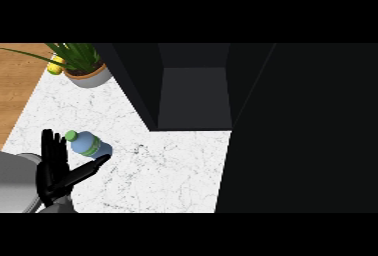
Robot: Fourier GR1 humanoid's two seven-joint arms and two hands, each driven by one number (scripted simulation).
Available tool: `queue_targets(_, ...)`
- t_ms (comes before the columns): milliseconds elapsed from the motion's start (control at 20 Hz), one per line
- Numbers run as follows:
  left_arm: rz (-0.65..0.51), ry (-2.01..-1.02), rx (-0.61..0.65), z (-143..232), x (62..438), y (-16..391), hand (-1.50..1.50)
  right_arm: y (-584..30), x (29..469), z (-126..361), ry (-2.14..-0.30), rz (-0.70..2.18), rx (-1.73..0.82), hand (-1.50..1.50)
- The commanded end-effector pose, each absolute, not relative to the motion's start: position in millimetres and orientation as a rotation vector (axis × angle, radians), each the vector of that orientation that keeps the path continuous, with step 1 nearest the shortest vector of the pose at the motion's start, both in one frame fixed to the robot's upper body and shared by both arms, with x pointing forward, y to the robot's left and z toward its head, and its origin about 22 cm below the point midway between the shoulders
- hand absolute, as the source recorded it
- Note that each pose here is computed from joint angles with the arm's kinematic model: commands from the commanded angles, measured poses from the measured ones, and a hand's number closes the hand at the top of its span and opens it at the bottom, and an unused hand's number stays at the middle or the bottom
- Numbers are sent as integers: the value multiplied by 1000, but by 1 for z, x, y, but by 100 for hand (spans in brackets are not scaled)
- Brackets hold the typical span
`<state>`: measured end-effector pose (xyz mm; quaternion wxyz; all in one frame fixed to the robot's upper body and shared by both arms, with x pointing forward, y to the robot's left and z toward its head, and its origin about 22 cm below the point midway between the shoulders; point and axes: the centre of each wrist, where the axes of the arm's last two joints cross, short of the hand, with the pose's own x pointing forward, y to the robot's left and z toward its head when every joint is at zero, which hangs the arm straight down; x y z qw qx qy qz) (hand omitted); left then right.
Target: Pick up the bottled water, place it into the cabinet and close the cabinet
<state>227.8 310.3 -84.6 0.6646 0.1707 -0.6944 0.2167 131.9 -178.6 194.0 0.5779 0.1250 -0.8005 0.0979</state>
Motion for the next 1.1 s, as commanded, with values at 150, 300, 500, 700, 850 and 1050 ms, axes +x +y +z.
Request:
queue_targets(150, 503, -1549, 356, -126, 214, 317, -150, -185, 104, 205, -1954, 226, 247, -150)
queue_targets(300, 493, -1565, 350, -117, 244, 311, -150, -193, 108, 210, -1955, 233, 276, -150)
queue_targets(500, 545, -1583, 324, -143, 218, 314, -150, -196, 95, 219, -1953, 212, 266, -150)
queue_targets(700, 576, -1612, 301, -140, 245, 301, -150, -190, 101, 205, -1951, 213, 258, -150)
queue_targets(850, 566, -1637, 283, -140, 245, 316, -150, -189, 105, 206, -1944, 230, 244, -150)
queue_targets(1050, 606, -1619, 258, -140, 251, 323, -150, -201, 109, 201, -1965, 184, 234, -150)
